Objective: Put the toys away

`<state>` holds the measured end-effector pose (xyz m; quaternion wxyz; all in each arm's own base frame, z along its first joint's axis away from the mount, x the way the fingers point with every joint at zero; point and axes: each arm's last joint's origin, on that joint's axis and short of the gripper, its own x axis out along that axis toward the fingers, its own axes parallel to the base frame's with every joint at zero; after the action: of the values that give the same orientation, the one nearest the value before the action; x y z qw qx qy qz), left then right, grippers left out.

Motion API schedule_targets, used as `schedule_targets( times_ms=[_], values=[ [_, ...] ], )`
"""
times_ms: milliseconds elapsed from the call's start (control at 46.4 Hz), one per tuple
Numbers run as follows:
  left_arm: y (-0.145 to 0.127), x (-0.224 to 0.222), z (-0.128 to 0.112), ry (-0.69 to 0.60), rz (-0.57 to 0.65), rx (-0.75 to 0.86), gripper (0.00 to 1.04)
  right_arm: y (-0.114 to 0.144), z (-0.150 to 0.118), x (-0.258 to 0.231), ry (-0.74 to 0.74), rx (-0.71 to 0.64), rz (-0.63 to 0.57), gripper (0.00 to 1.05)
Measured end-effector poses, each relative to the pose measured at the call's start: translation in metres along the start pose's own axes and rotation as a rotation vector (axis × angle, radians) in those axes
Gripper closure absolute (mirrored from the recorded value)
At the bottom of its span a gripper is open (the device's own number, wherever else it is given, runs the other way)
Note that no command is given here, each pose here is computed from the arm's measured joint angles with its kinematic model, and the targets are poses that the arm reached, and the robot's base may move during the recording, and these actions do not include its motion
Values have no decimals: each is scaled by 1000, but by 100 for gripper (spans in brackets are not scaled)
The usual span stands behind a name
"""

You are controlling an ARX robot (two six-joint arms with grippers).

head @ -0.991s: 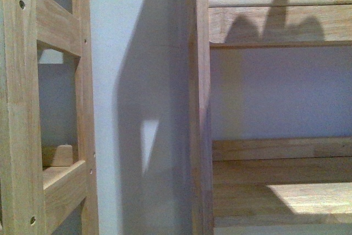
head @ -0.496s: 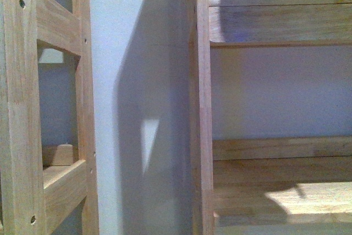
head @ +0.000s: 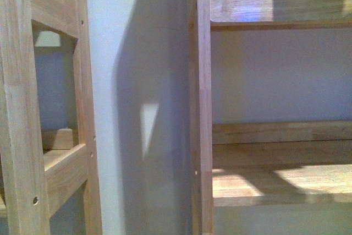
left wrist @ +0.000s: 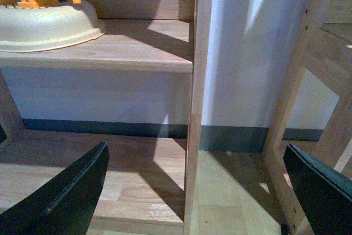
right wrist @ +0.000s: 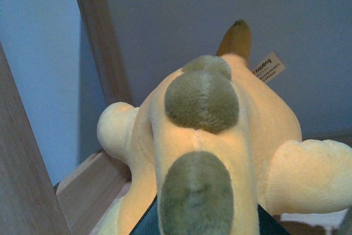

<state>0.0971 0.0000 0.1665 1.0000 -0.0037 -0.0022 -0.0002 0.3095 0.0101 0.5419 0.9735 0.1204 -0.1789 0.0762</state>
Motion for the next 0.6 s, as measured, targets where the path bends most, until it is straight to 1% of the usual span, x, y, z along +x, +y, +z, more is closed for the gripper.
schedule_targets(
  times_ms=[172,366,603],
  values=[
    [0,0,0,0,0,0,6,8,-9,9,27,71,54,97],
    [0,0,0,0,0,0,6,13,-11,12,51,161,117,97],
    [0,0,0,0,0,0,6,8,-19,18,84,230,131,97]
  ],
)
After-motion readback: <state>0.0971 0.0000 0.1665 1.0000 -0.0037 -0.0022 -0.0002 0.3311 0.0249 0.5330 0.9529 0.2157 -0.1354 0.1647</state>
